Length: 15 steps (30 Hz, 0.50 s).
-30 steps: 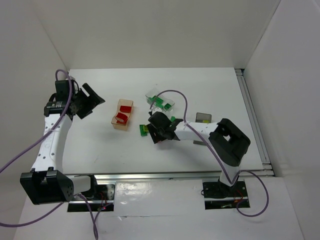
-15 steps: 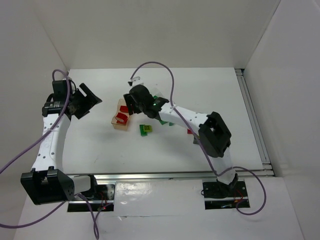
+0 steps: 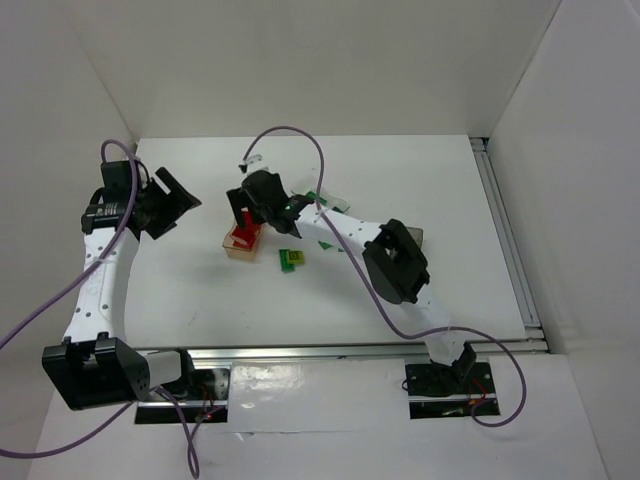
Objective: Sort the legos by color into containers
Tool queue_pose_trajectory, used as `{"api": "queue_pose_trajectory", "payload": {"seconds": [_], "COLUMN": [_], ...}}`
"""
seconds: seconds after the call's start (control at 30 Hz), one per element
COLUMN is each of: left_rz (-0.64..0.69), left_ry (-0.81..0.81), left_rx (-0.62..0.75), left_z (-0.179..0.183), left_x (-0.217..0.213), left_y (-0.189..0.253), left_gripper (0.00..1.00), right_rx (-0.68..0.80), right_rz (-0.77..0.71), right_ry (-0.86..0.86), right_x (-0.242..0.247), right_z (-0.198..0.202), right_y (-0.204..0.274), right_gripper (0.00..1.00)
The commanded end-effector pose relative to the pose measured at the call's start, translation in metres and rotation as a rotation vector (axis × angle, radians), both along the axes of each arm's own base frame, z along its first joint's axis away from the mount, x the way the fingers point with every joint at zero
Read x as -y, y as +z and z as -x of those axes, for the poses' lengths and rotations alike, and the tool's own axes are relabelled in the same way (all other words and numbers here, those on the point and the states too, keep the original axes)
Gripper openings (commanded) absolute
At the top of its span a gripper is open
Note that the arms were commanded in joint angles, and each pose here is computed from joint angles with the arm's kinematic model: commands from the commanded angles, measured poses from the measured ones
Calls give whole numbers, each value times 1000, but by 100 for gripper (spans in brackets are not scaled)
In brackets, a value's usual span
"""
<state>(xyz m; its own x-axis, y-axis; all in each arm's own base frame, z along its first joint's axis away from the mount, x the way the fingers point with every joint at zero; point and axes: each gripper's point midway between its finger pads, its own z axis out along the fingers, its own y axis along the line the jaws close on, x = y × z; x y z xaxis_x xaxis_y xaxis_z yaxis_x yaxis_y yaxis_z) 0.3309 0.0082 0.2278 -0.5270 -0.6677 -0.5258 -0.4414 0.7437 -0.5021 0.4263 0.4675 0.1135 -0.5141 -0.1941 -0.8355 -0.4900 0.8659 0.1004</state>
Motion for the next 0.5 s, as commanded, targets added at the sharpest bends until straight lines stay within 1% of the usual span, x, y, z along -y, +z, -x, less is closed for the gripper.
{"api": "queue_pose_trajectory", "payload": {"seconds": [0.0,0.03,0.07,0.1,0.13,0.17,0.2,0.23,0.27,0.3,0.33,0.37,0.4,0.43,0.47], "left_rz": [-10,-8,-10,-10,-1,-3,3,3,3,3,3,1,9,9,7], "left_ry": [-24,-24,-24,-24,-31,-31,-28,-28,-28,-28,-28,-28,-35,-35,-35], "left_rx": [17,6,15,15,6,15,16,16,16,16,16,27,19,19,28], "left_z": [1,2,0,0,2,0,0,0,0,0,0,-2,0,0,-2], "left_x": [0,1,0,0,2,2,0,0,0,0,0,0,2,2,1], "left_y": [4,-1,1,1,-3,-2,-1,-1,-1,-1,-1,0,-3,-3,-2], "left_gripper": [86,86,86,86,86,86,86,86,86,86,86,86,86,86,86], "right_rx": [133,174,193,195,205,207,171,179,156,138,105,84,25,-3,-56], "right_rz": [-97,-138,-143,-145,-158,-153,-121,-114,-86,-95,-62,-38,-32,-31,-2], "right_ry": [-30,-43,-67,-67,-90,-99,-146,-165,-192,-231,-263,-323,-367,-399,-413], "right_x": [8,11,19,31,36,41,57,61,70,79,91,115,128,140,155], "right_z": [-4,-5,-4,5,6,8,14,12,16,20,27,28,36,38,47], "right_y": [59,72,76,77,82,83,77,78,68,71,61,53,41,35,13], "right_gripper": [99,99,99,99,96,90,73,73,66,53,46,41,37,37,37]}}
